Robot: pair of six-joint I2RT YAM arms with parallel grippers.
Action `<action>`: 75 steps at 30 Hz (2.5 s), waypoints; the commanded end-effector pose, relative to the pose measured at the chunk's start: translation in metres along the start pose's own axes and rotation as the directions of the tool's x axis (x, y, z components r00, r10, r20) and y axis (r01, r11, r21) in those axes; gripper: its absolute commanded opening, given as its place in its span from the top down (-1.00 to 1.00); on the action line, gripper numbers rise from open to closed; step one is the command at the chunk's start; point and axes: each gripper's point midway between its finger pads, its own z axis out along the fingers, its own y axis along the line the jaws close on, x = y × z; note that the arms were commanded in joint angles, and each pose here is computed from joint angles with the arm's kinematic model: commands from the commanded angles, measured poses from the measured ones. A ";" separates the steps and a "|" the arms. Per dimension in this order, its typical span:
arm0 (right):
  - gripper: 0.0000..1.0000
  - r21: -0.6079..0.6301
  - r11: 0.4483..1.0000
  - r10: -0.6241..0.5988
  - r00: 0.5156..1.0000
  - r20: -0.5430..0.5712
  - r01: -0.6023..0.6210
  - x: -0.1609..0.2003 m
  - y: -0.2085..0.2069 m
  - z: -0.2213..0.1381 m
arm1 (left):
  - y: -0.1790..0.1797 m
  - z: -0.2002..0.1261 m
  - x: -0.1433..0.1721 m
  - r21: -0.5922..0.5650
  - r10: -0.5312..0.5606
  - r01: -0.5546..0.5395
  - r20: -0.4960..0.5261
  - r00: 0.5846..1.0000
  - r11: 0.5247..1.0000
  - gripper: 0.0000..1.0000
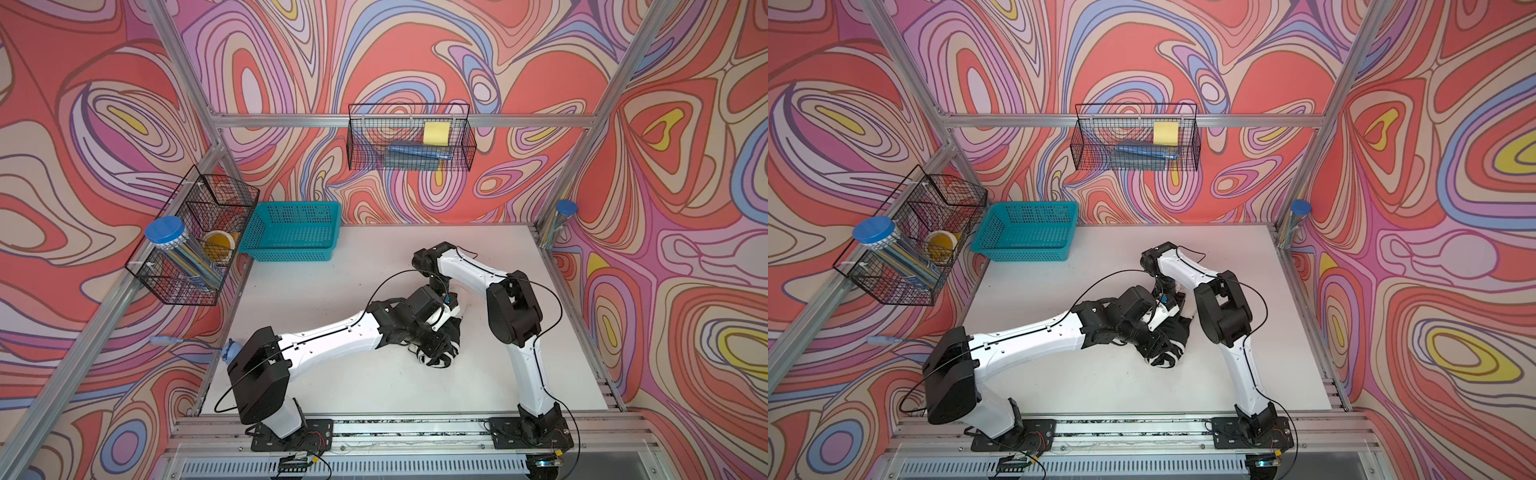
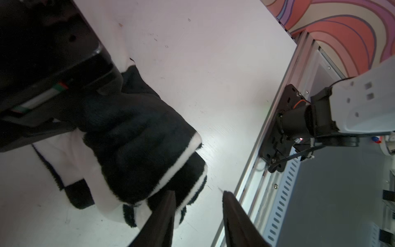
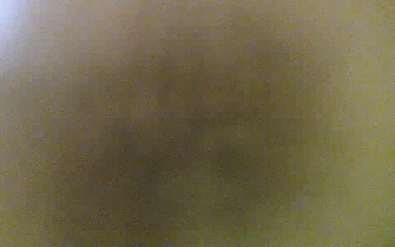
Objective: Roll up the pillowcase
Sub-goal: Roll the pillowcase at the center of the board.
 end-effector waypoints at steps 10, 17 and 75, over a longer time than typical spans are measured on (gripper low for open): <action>-0.09 -0.164 0.986 0.002 1.000 0.012 0.000 -0.018 0.051 0.049 | 0.074 0.029 0.005 -0.437 0.005 0.052 0.127 0.992 0.898 0.37; -0.10 -0.179 0.984 -0.001 1.000 0.006 0.002 -0.014 0.050 0.053 | 0.110 0.001 0.016 -0.624 -0.014 0.114 0.163 0.987 0.773 0.74; 1.00 -0.442 0.896 0.016 0.991 0.130 0.044 -0.078 0.054 -0.009 | 0.194 0.031 0.084 -0.424 -0.569 0.496 -0.059 0.820 0.758 0.81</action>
